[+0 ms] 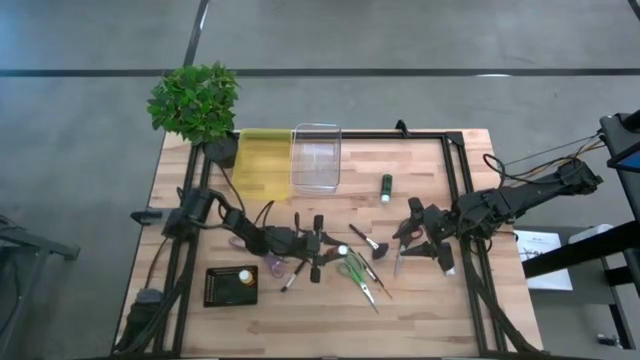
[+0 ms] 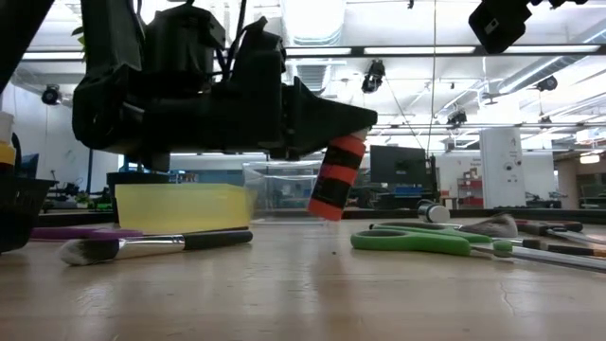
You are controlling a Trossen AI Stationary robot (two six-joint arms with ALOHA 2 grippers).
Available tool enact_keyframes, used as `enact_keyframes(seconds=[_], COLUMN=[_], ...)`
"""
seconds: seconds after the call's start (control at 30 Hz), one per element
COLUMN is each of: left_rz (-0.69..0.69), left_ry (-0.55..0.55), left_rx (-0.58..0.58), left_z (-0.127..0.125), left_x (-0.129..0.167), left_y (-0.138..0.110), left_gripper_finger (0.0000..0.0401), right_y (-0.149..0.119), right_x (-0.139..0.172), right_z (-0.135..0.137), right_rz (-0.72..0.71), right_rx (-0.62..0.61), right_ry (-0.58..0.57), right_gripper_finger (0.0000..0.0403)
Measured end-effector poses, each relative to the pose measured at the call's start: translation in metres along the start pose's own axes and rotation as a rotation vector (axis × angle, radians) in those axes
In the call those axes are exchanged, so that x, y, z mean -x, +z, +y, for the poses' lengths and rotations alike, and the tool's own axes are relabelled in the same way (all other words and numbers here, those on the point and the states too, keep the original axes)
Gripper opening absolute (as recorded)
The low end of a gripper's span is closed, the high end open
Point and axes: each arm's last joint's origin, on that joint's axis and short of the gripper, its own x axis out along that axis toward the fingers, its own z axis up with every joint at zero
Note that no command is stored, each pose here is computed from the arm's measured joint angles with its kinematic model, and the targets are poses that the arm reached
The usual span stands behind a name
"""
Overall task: Pick & Place Paint Supplies
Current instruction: Put the orange paint bottle into the black bin
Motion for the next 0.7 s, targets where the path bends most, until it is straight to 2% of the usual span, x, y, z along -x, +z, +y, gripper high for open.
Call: enact_keyframes(seconds=[0.7], left_rz=[0.081], left_ry=[0.013], left_rx=[0.006], left_z=[0.0061], left_x=[0.0037], left_y=[-0.0099], left_gripper_finger=[0.0117], right_y=[0.0000], right_x=[0.0001], right_z=[0.0000], right_rz=[-0.005], right_rx=[0.003], right_ry=[0.000], right_gripper_finger=[0.0228])
